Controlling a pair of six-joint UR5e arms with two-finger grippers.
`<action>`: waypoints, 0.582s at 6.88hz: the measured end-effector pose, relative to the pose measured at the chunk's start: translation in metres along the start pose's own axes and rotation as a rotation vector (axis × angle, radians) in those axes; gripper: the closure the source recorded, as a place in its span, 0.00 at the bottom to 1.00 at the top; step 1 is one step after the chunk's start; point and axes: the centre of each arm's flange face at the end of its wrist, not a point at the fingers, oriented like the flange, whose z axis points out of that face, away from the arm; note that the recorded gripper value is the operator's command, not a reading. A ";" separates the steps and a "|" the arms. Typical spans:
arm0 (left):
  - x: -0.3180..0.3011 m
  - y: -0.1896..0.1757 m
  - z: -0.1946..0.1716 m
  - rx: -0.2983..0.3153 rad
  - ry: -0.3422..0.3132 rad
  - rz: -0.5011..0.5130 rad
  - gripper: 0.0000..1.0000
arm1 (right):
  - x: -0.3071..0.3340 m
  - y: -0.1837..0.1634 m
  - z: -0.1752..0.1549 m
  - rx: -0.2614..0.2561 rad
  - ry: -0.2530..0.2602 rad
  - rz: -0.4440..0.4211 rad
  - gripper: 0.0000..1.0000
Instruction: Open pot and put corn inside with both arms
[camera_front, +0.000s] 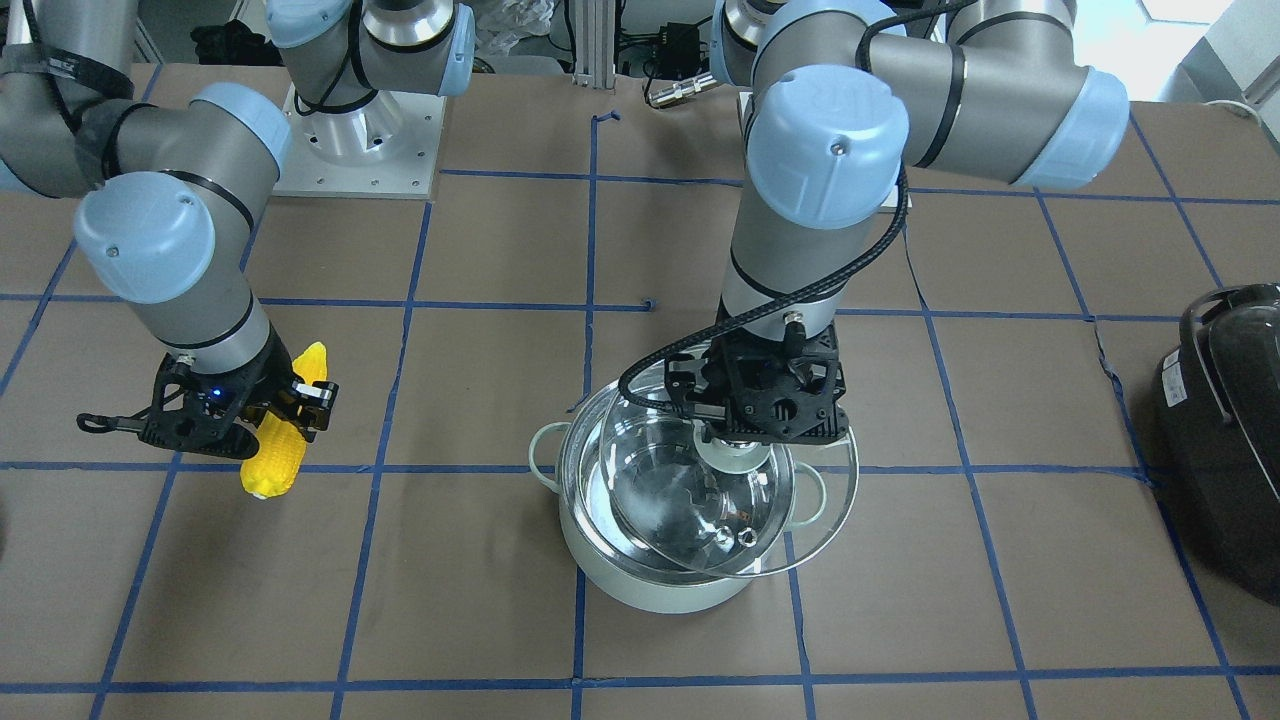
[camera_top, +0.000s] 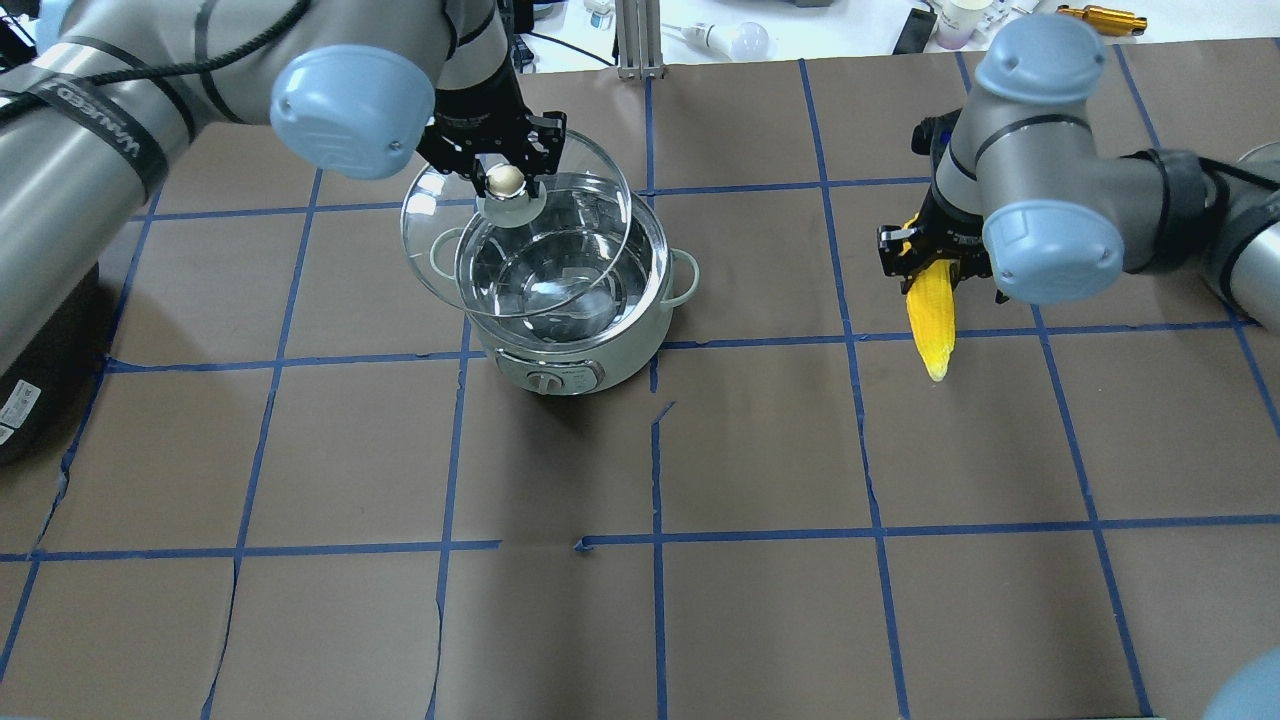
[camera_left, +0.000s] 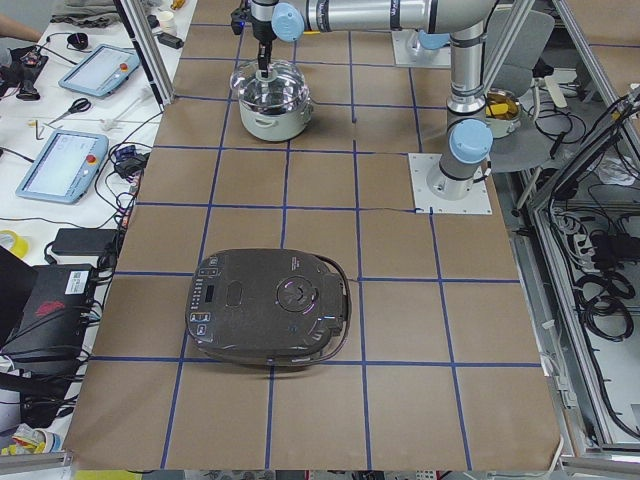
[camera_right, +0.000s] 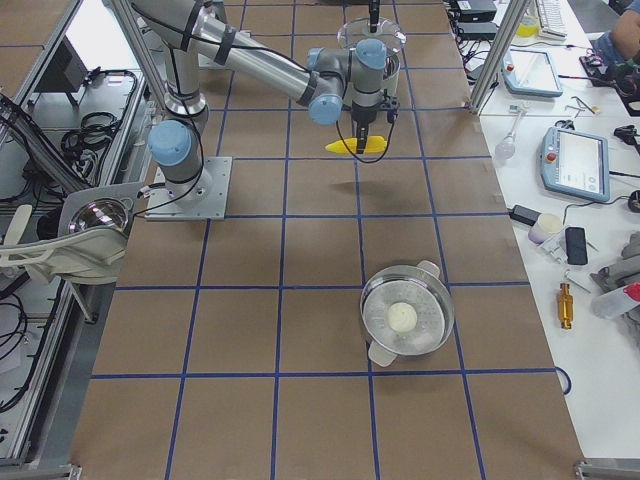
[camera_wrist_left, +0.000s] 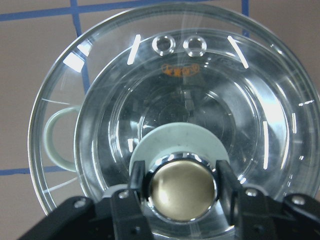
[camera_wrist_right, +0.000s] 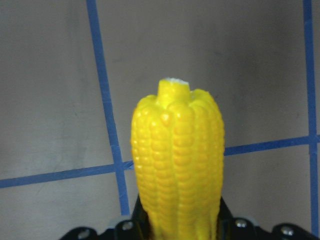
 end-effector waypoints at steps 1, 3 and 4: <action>-0.041 -0.006 -0.012 -0.004 -0.008 -0.038 0.66 | -0.021 -0.011 -0.034 0.019 -0.006 0.029 1.00; -0.130 -0.012 -0.016 -0.032 -0.026 -0.023 0.69 | -0.088 -0.015 -0.101 0.054 -0.019 0.041 1.00; -0.170 -0.011 -0.003 -0.052 -0.027 -0.011 0.70 | -0.136 -0.010 -0.126 0.084 -0.030 0.021 1.00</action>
